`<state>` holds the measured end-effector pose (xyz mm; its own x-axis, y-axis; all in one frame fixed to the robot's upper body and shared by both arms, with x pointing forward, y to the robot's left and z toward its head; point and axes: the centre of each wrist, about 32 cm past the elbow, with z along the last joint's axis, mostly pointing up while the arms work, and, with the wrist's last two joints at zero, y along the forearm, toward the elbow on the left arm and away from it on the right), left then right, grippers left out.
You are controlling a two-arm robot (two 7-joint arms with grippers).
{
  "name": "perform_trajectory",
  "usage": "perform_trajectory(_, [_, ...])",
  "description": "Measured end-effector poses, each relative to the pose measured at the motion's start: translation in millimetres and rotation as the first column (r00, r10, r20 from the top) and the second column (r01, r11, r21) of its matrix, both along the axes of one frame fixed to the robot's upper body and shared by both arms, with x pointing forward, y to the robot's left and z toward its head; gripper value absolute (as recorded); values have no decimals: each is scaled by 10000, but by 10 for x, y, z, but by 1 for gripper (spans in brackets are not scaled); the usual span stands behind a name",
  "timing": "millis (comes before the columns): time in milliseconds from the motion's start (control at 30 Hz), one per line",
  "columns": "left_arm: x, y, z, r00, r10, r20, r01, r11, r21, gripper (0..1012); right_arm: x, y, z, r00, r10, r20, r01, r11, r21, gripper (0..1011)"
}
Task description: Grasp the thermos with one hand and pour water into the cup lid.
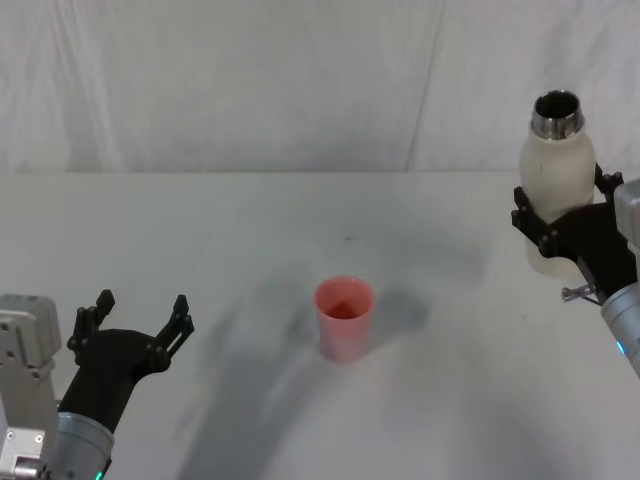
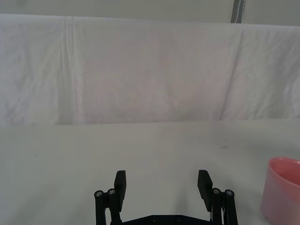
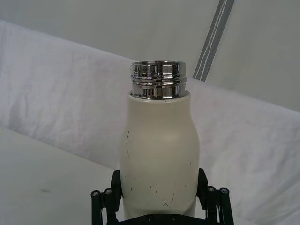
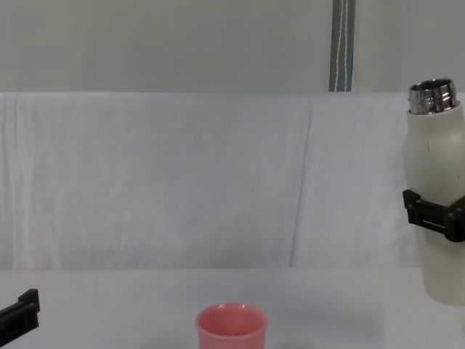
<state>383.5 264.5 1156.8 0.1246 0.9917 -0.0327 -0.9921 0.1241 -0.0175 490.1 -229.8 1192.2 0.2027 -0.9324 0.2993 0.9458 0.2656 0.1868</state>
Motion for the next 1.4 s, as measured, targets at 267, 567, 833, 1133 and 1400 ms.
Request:
perform_trajectory(267, [0, 0, 0, 10000, 1, 0, -1, 10000, 0, 1001, 0, 2, -2, 10000, 3, -7, -3, 10000, 34, 951])
perform_trajectory(567, [0, 0, 0, 10000, 0, -1, 0, 10000, 0, 1001, 0, 0, -8, 10000, -2, -24, 2, 10000, 69, 951])
perform_trajectory(833, [0, 0, 0, 10000, 0, 0, 0, 10000, 0, 1001, -2, 1, -13, 10000, -3, -40, 3, 10000, 89, 951])
perform_trajectory(1133, [0, 0, 0, 10000, 1, 0, -1, 10000, 0, 1001, -2, 0, -15, 10000, -3, -47, 4, 10000, 89, 951])
perform_trajectory(1400, [0, 0, 0, 10000, 0, 0, 0, 10000, 0, 1001, 30, -56, 61, 9993, 332, 147, -324, 9984, -468, 951])
